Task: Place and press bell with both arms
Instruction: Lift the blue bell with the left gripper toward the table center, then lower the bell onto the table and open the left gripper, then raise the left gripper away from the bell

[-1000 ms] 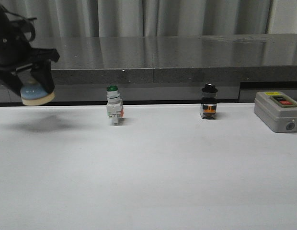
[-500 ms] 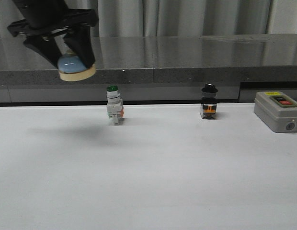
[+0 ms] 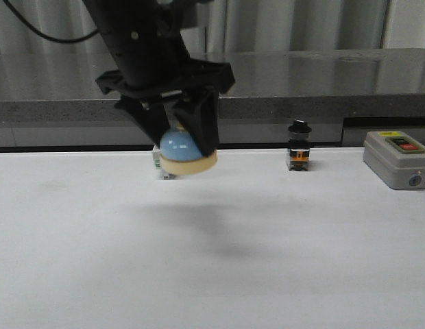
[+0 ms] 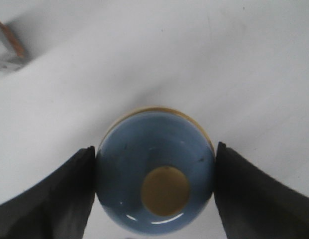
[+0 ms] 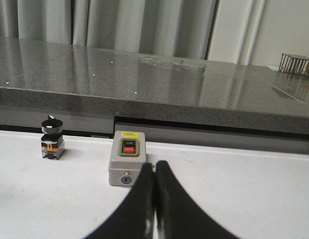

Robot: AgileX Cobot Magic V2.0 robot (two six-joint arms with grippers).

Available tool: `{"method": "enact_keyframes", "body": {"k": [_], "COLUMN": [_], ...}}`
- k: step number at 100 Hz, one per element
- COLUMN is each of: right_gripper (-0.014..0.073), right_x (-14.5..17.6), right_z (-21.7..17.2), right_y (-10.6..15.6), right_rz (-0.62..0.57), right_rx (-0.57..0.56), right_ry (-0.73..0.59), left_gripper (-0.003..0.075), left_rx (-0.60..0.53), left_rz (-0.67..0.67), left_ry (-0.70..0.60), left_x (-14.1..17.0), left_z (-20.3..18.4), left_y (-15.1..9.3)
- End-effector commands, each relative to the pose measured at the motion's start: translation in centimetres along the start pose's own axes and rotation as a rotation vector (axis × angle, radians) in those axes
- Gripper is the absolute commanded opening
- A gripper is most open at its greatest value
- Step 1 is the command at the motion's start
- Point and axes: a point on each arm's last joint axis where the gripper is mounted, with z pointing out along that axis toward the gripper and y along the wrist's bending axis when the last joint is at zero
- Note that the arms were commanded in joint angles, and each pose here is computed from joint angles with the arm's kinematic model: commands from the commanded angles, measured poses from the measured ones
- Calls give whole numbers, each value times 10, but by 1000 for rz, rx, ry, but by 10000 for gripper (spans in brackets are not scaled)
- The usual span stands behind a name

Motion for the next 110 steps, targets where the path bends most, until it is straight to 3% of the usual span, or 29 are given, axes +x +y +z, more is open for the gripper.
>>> {"method": "enact_keyframes", "body": {"k": [1, 47, 54, 64, 70, 94, 110], "right_gripper": [-60, -60, -60, -60, -60, -60, -60], "right_x": [-14, -14, -14, -14, -14, -14, -14], "right_z": [-2, -2, -2, -2, -2, -2, -2], "right_y": [-1, -1, -1, -1, -1, -1, -1], "right_rz": [-11, -11, -11, -11, -11, -11, -11], "right_rx": [9, 9, 9, 9, 9, 9, 9], "right_ry": [-113, -113, -113, -113, -113, -113, -113], "left_gripper": [324, 331, 375, 494, 520, 456, 295], "left_rx": [22, 14, 14, 14, 15, 15, 22], "left_rz": [16, -1, -1, -1, -1, -1, 1], "left_ry": [-114, -126, -126, -120, -117, -126, -169], "left_x": [-8, -3, -3, -2, -2, -3, -5], "left_z": [-15, 15, 15, 15, 15, 13, -4], "left_y": [-13, -11, -11, -11, -11, -11, -14]}}
